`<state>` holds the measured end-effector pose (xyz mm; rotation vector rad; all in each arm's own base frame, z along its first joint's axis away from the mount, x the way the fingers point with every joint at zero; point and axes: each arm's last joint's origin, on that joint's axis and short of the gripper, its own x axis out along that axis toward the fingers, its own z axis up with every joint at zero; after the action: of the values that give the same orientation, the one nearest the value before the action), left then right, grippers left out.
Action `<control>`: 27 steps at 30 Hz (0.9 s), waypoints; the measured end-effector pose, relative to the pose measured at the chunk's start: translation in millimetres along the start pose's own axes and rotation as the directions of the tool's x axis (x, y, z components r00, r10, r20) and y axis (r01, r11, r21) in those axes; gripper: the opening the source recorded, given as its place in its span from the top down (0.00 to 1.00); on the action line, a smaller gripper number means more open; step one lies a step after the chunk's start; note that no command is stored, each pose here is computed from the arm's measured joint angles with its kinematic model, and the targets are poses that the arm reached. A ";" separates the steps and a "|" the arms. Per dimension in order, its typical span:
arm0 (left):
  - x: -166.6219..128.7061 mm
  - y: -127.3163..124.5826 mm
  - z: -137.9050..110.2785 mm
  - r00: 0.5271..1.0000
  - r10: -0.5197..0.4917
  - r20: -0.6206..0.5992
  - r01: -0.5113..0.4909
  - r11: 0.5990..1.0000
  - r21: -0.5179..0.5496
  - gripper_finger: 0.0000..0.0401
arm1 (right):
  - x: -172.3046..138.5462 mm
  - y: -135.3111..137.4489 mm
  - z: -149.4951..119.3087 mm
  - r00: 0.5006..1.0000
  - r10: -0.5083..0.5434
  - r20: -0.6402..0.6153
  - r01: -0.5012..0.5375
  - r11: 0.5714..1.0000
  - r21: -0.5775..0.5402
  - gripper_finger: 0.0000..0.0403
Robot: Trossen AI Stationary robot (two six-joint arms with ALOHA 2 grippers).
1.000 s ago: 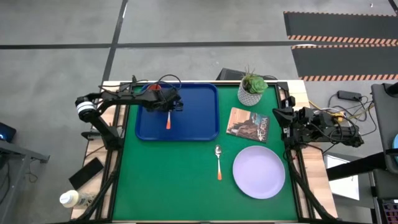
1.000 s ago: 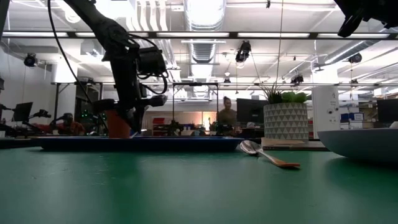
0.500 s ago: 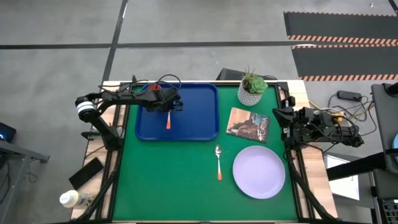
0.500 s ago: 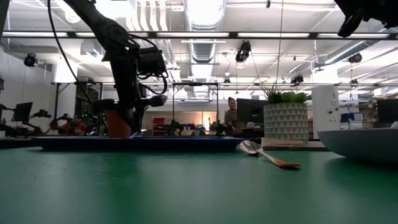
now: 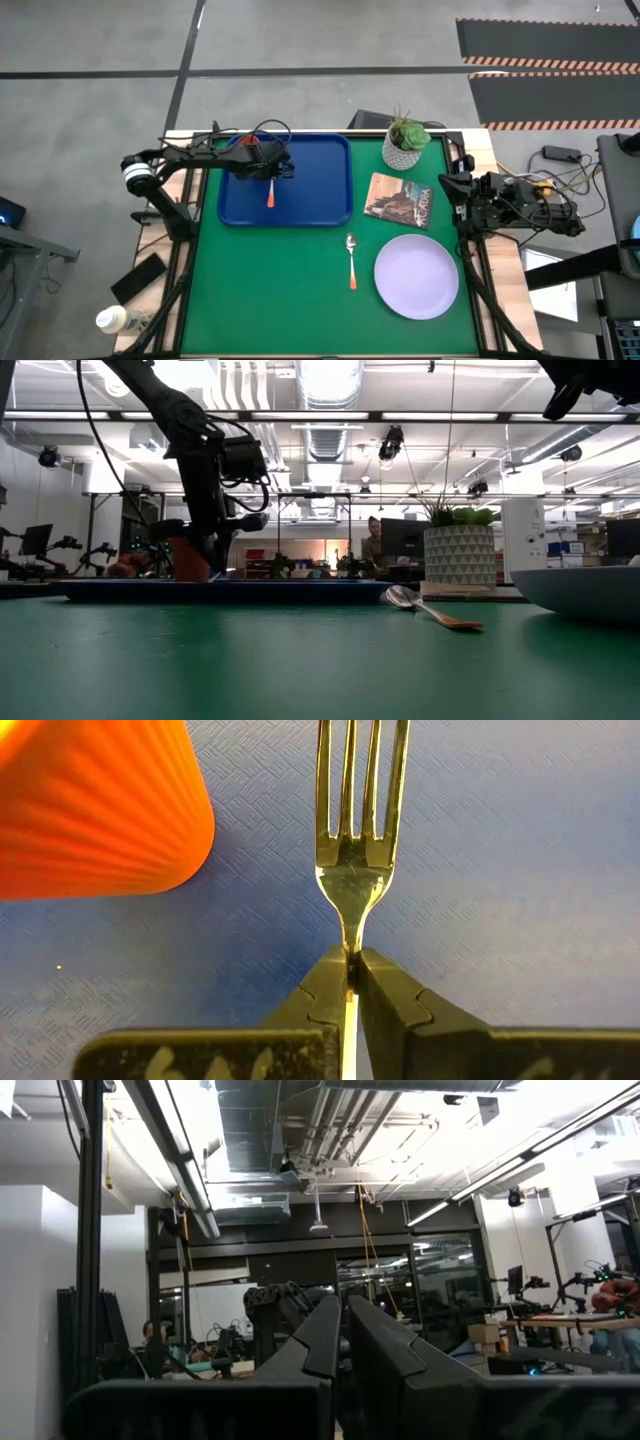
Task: Pick and place plate/cup/fork/spoon on tray
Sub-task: Put the orange fork on the blue tray to the bottom right of the orange cup
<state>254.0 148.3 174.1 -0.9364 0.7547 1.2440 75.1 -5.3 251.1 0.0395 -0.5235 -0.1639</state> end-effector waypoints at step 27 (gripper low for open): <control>0.2 0.5 0.1 1.000 0.009 0.012 -0.009 1.000 0.000 0.99 | 0.0 0.0 0.0 1.000 0.000 0.000 0.000 1.000 -0.002 0.96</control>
<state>253.5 148.5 173.8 -0.9261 0.7501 1.2567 75.1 -5.3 251.1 0.0377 -0.5237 -0.1647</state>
